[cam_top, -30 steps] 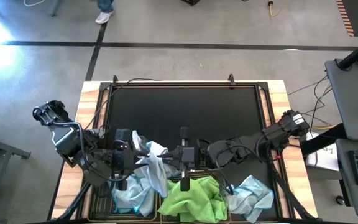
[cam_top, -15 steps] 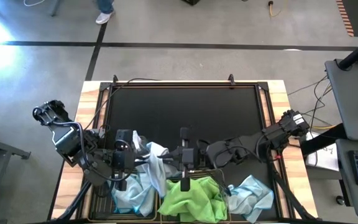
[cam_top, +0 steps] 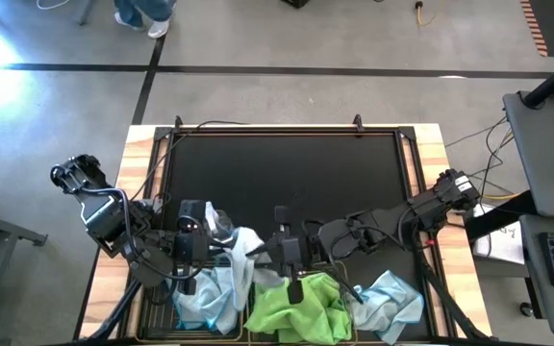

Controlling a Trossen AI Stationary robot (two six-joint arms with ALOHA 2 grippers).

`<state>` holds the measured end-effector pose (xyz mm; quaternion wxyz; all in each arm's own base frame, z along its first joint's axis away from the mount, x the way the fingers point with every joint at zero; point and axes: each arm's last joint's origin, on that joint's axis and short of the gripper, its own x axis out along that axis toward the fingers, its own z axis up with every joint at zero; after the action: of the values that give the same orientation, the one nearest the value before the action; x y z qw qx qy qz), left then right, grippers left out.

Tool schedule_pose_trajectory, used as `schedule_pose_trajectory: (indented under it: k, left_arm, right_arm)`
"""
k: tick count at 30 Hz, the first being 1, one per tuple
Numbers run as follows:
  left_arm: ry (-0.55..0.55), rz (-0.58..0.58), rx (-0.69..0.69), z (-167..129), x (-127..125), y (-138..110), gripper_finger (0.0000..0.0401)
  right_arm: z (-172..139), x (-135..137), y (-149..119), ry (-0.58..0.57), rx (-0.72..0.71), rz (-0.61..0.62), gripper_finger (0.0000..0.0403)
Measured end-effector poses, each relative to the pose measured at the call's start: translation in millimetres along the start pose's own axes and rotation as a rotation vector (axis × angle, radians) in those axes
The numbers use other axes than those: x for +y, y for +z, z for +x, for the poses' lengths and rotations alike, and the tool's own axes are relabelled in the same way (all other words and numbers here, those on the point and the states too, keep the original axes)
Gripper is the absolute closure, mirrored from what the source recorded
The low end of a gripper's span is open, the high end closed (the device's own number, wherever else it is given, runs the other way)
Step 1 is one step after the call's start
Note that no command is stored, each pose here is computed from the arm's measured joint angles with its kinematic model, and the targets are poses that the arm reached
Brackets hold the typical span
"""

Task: Sort microfiber towel by color & place in baskets
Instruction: Put the white microfiber cloth into the left wire basket

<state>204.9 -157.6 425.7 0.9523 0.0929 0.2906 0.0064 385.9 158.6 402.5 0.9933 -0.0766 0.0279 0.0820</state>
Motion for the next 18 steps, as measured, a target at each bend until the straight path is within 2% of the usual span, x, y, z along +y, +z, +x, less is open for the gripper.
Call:
schedule_pose_trajectory:
  k: [4,9,13,18]
  left_arm:
    - [0.000,0.000,0.000,0.0,0.0,0.0,0.0401]
    - [-0.055,-0.029,0.013,-2.4,0.3,-0.5,0.0401]
    - [-0.163,-0.109,0.028,-11.3,2.8,2.3,0.0401]
    - [-0.275,-0.211,0.015,-35.6,8.9,15.9,0.0401]
  right_arm:
    - [-0.7,1.0,-1.9,0.013,0.024,-0.006,0.0277]
    - [-6.8,-1.3,-10.8,-0.025,0.159,-0.043,0.0235]
    - [-19.2,-6.6,-12.1,-0.098,0.262,-0.075,0.0226]
    - [-37.2,-13.5,-4.0,-0.147,0.299,0.002,0.0231]
